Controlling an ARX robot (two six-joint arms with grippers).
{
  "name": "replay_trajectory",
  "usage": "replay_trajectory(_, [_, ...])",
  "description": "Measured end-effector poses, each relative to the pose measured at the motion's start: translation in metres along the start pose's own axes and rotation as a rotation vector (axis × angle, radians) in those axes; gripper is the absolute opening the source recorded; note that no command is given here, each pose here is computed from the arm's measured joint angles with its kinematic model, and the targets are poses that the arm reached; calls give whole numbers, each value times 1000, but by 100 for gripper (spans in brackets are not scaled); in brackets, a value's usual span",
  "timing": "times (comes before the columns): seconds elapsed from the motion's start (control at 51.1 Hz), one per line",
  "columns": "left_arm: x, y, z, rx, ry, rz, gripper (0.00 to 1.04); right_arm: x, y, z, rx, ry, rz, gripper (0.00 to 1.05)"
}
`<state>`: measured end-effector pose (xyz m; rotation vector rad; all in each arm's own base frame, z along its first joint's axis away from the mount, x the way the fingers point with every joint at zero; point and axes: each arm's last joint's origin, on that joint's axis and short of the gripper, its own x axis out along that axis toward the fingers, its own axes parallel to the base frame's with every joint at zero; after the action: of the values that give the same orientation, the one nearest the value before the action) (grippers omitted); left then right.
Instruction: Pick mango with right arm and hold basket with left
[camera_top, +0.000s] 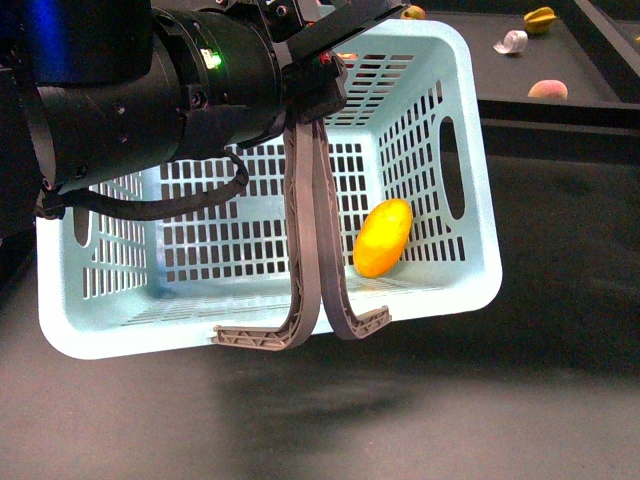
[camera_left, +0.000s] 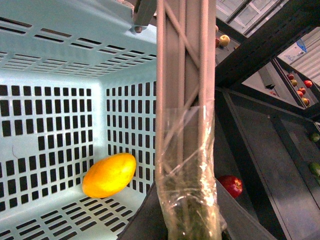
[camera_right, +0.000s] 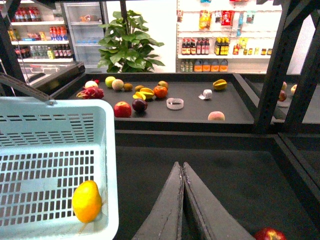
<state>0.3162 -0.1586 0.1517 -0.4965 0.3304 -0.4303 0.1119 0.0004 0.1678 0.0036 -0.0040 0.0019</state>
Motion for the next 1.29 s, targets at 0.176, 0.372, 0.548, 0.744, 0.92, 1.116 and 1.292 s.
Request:
replay_trajectory(0.176, [0,0,0,0,0,0,9,-2,0,0,0,-5,-2,2])
replay_trajectory(0.372, [0,0,0,0,0,-1,9,-10,0,-4,-1,30,-1,2])
replay_trajectory(0.548, [0,0,0,0,-1,0,9,-14,0,-3,-1,2,-1,2])
replay_trajectory(0.744, [0,0,0,0,-1,0,9,-14,0,-3,-1,2,0,2])
replay_trajectory(0.92, [0,0,0,-1,0,0,9,-14,0,-3,-1,2,0,2])
replay_trajectory(1.116, [0,0,0,0,-1,0,9,-14,0,-3,-3,2,0,6])
replay_trajectory(1.292, [0,0,0,0,-1,0,9,-14,0,-3,-3,2,0,38])
